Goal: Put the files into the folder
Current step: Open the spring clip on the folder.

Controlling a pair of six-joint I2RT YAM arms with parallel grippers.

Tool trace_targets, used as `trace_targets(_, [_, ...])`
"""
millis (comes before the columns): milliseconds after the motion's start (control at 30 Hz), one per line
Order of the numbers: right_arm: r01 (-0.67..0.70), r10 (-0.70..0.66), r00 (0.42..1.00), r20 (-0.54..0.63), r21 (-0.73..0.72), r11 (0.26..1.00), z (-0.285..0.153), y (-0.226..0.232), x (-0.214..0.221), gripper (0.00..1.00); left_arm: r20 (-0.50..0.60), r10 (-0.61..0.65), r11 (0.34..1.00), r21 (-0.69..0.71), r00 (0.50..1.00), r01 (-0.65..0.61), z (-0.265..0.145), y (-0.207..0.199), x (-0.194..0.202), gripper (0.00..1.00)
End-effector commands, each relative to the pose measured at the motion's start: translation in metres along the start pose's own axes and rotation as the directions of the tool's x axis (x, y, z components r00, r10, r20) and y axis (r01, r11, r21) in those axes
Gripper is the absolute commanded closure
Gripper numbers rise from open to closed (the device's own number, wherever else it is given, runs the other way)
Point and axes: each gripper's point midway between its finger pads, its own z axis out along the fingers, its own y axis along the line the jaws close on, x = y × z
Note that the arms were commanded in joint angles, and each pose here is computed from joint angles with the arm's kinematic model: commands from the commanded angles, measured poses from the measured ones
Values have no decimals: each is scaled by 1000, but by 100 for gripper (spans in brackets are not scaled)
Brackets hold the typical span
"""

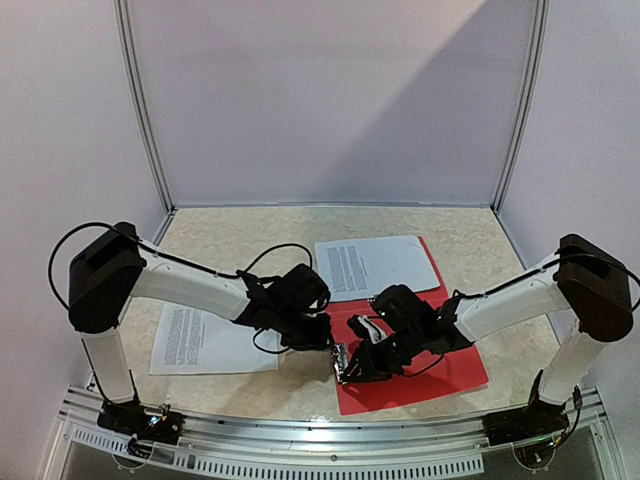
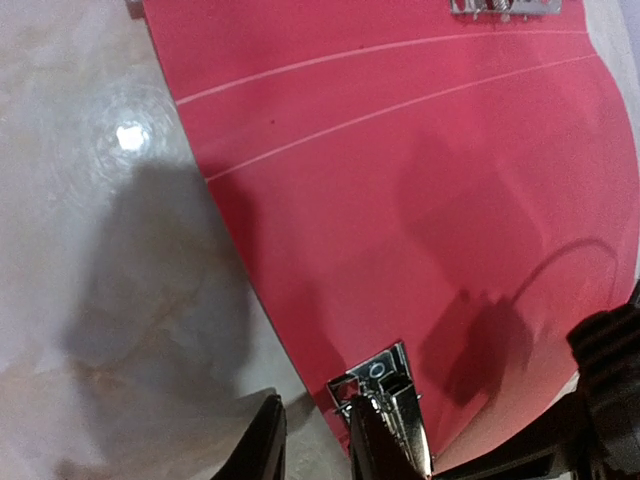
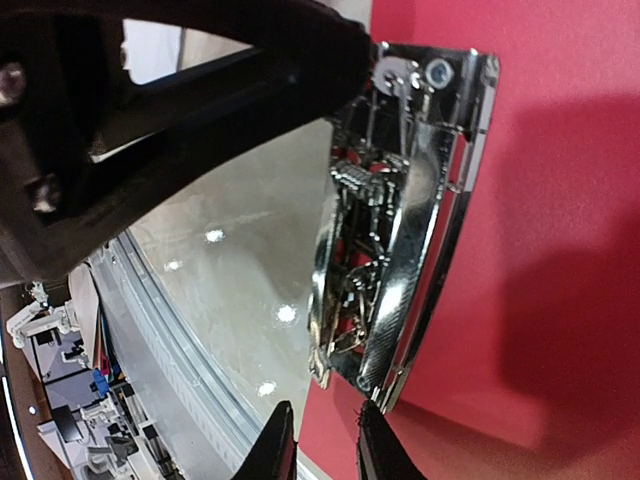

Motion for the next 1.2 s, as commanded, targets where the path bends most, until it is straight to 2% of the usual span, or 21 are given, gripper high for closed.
trace_targets(0, [-12, 11, 1000, -13, -26, 1000, 10, 7, -2, 81, 8, -8, 1000, 21, 1000, 8, 4, -3, -8, 78])
trace_targets(333, [-18, 17, 1000, -24, -33, 999, 14, 9, -3, 85, 6, -5, 1000, 2, 1000, 5, 0, -1, -10, 81])
trace_targets(567, [-26, 26, 999, -26, -27, 999, 17, 8, -5, 86, 107, 59, 998, -10, 992, -58, -27, -18, -42, 82])
trace_targets(700, [-36, 35, 999, -36, -23, 999, 21, 5, -4, 87, 68, 78, 997, -1, 995, -78, -12, -23, -44, 83])
trace_targets(833, [-48, 48, 998, -45, -8, 999, 24, -1, -2, 90, 9, 61, 998, 27, 998, -62, 8, -22, -32, 91])
trace_targets(1167, [-65, 68, 997, -30, 74, 995, 22, -17, -1, 96, -68, 38, 999, 25, 997, -36, 28, -4, -7, 96])
